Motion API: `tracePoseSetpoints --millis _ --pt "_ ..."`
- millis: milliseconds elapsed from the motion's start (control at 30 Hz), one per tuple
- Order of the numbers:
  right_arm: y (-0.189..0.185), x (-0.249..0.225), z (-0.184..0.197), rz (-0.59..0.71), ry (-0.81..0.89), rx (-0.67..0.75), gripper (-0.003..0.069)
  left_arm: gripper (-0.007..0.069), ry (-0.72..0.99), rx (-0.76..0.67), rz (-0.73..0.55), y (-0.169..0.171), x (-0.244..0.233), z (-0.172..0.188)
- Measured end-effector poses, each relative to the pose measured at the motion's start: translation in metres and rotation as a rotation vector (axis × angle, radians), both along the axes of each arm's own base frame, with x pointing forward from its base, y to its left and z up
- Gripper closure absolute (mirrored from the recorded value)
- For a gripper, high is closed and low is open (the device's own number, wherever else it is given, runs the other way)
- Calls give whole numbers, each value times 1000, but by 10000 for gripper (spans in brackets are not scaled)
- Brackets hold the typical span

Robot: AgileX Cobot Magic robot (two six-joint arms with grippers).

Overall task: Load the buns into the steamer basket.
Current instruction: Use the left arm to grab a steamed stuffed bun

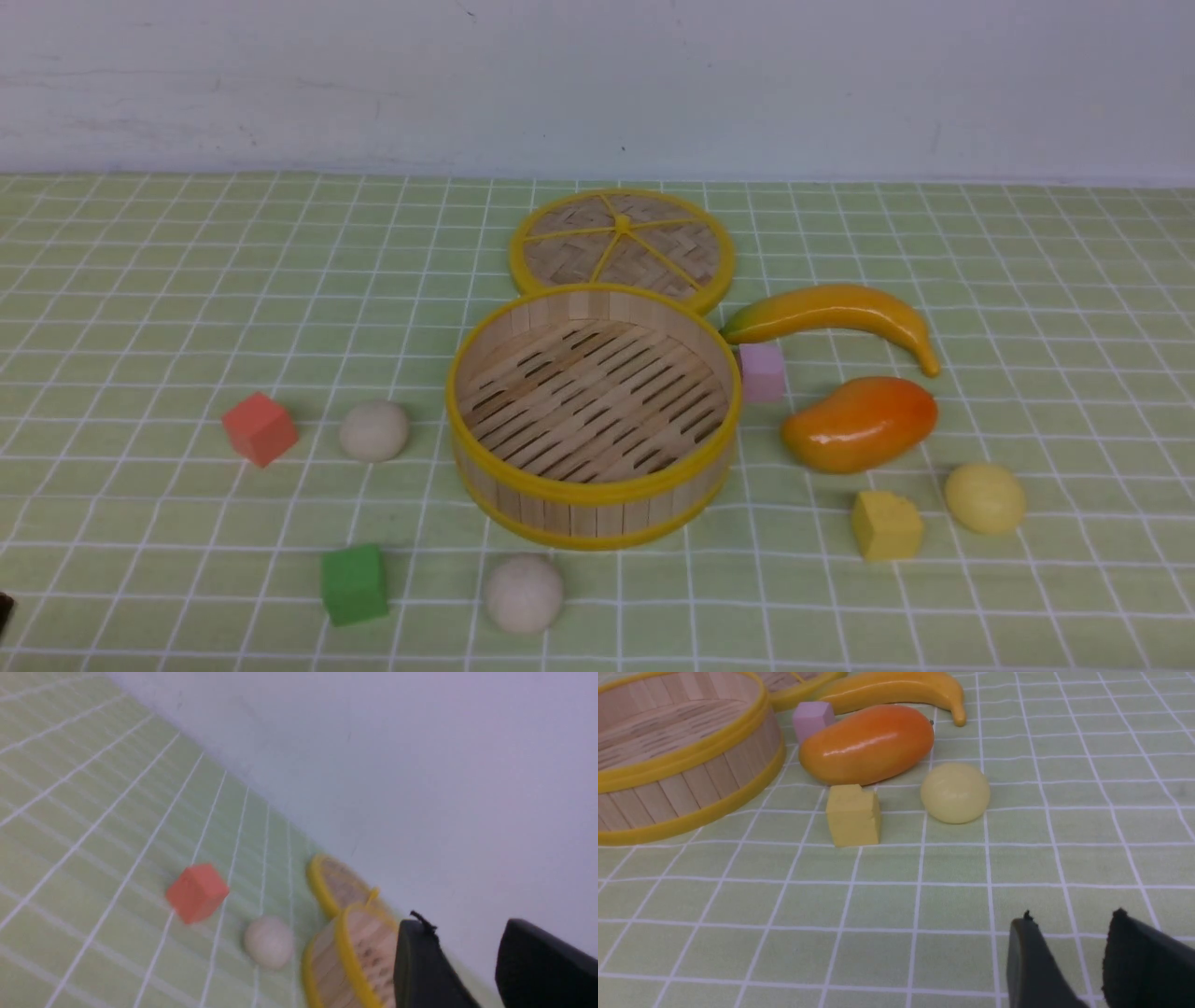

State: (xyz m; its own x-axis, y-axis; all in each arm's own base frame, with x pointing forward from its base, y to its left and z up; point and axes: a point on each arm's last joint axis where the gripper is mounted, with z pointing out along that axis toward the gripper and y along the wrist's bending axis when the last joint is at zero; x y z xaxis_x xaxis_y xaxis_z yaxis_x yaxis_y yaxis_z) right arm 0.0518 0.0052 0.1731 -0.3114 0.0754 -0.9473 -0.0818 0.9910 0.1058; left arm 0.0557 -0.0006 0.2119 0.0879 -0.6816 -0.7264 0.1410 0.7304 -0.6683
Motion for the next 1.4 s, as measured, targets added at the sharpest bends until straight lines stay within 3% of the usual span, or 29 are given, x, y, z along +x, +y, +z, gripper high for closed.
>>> tracePoseSetpoints --millis 133,300,400,500,567,667,700,833,1133,1333,1400 --pt "0 0 0 0 0 0 419 386 -133 -39 48 5 -4 18" --pt "0 0 0 0 0 0 419 386 -319 83 72 5 -22 97" --pt "0 0 0 0 0 0 419 386 -303 167 58 1 -19 148" --pt "0 0 0 0 0 0 419 386 -224 212 23 -4 -5 171" --pt "0 0 0 0 0 0 419 386 -35 269 -62 -12 24 187" --pt "0 0 0 0 0 0 419 386 148 296 -131 -19 52 180" --pt "0 0 0 0 0 0 419 386 284 313 -174 -23 73 168" --pt "0 0 0 0 0 0 419 386 501 325 -218 -27 118 137" --pt "0 0 0 0 0 0 419 386 933 163 -256 -39 227 38" --pt "0 0 0 0 0 0 419 386 1068 188 -367 -50 279 30" --pt "0 0 0 0 0 -1 419 386 1148 244 -462 -57 302 32"
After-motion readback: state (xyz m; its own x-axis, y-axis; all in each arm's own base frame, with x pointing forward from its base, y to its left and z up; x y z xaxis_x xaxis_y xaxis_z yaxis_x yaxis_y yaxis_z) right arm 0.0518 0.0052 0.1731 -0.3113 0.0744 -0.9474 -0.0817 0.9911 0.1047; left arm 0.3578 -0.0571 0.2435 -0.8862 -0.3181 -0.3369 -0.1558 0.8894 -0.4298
